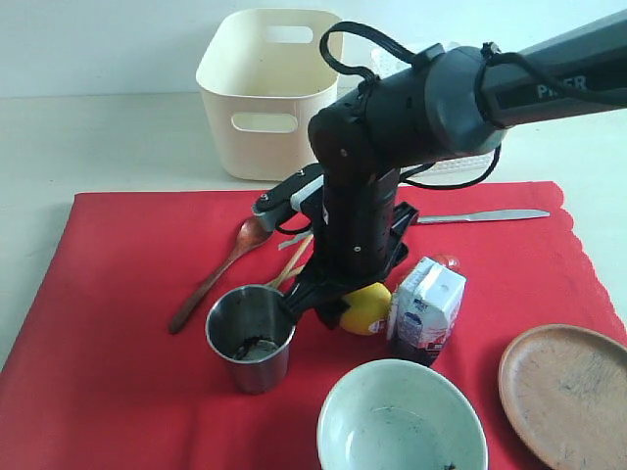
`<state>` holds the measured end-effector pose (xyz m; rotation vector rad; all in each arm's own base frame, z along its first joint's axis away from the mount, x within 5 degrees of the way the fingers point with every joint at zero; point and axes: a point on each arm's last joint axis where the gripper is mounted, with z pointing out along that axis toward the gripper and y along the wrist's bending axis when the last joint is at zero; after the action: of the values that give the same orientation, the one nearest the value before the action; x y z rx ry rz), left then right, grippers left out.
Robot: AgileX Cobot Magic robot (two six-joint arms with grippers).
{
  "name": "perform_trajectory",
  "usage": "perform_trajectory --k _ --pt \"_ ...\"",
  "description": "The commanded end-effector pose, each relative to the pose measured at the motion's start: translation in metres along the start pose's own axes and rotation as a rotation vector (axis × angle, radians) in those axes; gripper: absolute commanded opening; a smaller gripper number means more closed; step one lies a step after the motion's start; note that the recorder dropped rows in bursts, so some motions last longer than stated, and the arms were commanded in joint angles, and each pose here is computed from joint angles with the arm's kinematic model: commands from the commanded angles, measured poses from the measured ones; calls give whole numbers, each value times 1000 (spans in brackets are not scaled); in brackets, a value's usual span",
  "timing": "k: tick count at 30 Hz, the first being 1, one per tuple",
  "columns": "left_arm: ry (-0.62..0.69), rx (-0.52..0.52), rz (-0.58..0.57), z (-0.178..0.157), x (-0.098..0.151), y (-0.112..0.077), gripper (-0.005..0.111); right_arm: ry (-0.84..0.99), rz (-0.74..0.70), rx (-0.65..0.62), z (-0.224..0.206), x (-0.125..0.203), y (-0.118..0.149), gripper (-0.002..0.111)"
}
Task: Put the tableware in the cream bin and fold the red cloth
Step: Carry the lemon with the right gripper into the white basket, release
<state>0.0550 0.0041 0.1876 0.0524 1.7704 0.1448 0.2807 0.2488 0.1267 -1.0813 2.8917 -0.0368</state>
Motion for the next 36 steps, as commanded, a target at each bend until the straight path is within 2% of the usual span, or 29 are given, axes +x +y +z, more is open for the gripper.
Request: perform_trajectory --k 1,3,7,8,17,21,25,31,36 --pt "-12 3 -3 0 -1 0 1 -14 -4 4 1 -1 -1 44" --pt "-12 3 -3 0 -1 0 1 -16 -4 4 -1 -1 -1 25" --pt "-12 3 -3 0 -1 0 1 -41 -2 4 -11 -1 -2 2" --pt "-12 3 -3 0 -1 0 1 -64 1 1 -19 -1 -2 0" --pt "-12 3 -3 0 -1 0 1 -378 -1 6 -99 -1 -6 0" --pt "-12 3 -3 0 -1 0 1 -549 -60 115 -128 -4 -19 0" --pt "-12 3 -3 0 -1 0 1 -633 38 227 -136 -6 -63 0" --pt "-12 3 -3 0 -1 0 1 -800 224 258 -140 -4 -132 0" --pt "-12 3 -3 0 -1 0 1 -886 363 241 -128 -6 -167 0"
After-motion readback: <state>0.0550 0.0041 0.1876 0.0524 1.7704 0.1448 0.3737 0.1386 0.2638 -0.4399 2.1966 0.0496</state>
